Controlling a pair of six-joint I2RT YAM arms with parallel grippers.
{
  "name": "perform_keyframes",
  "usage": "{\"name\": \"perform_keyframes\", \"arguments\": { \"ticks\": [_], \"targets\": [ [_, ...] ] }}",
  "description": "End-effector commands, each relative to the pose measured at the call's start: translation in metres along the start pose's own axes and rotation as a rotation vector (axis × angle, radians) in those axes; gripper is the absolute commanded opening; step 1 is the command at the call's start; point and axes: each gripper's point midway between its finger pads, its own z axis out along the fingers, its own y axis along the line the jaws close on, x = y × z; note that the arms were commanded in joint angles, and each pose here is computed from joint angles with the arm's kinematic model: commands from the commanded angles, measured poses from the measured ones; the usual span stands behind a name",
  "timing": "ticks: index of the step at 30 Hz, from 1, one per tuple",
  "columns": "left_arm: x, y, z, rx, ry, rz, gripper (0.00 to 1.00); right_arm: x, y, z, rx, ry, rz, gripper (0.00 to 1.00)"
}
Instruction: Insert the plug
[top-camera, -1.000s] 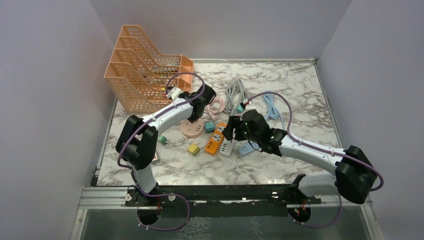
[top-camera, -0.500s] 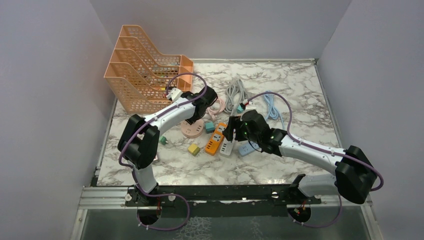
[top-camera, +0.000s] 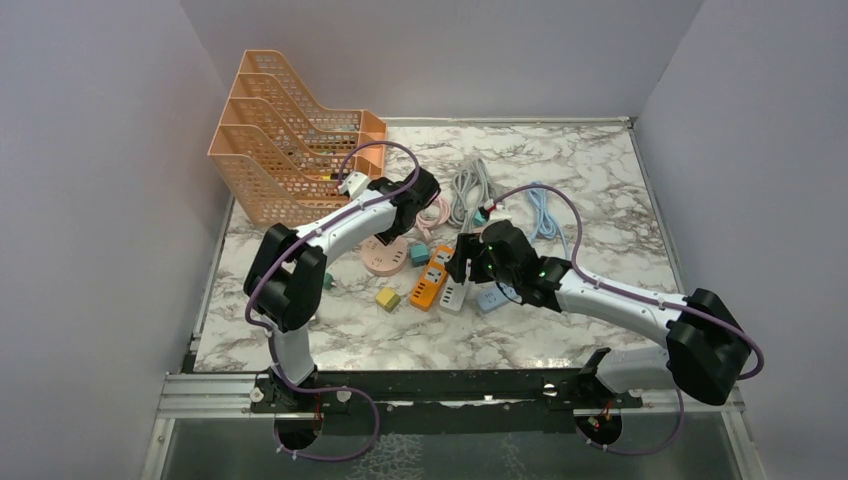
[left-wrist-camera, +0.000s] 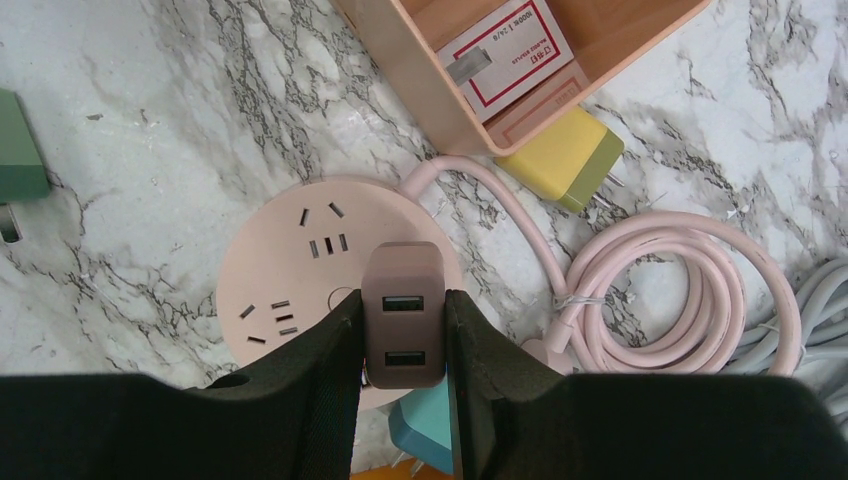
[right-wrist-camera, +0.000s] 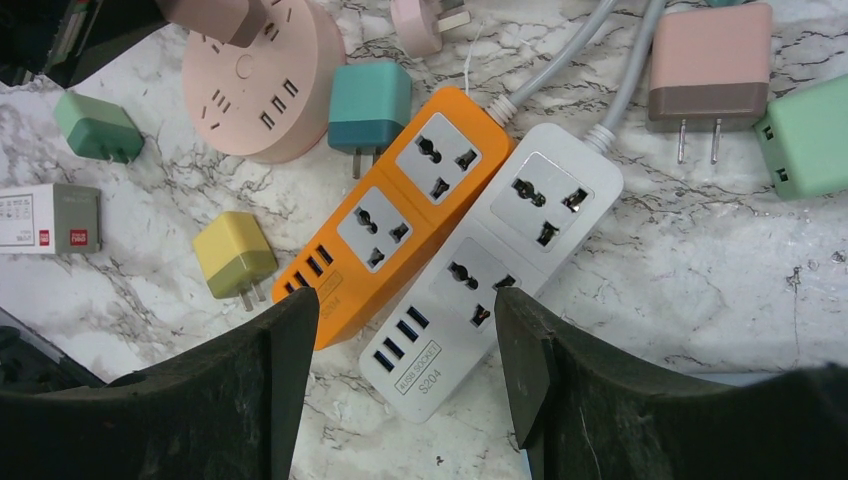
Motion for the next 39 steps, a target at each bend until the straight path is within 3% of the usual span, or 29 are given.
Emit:
{"name": "perform_keyframes", "arguments": {
  "ticks": [1, 22, 39],
  "targets": [
    [0.020, 0.006, 0.004, -0.040, 0.058, 0.032, 0.00, -0.013, 0.001, 0.002, 0.015, -0.037, -0.008, 0.66],
    [0.017, 0.010, -0.014, -0.004, 0.098, 0.010, 0.00, -0.013, 0.000, 0.002, 0.024, -0.035, -0.005, 0.66],
    [-0.007, 0.006, -0.011, -0.002, -0.023, 0.018, 0.00, -0.009, -0.004, 0.003, 0.035, -0.028, -0.003, 0.66]
  ]
}}
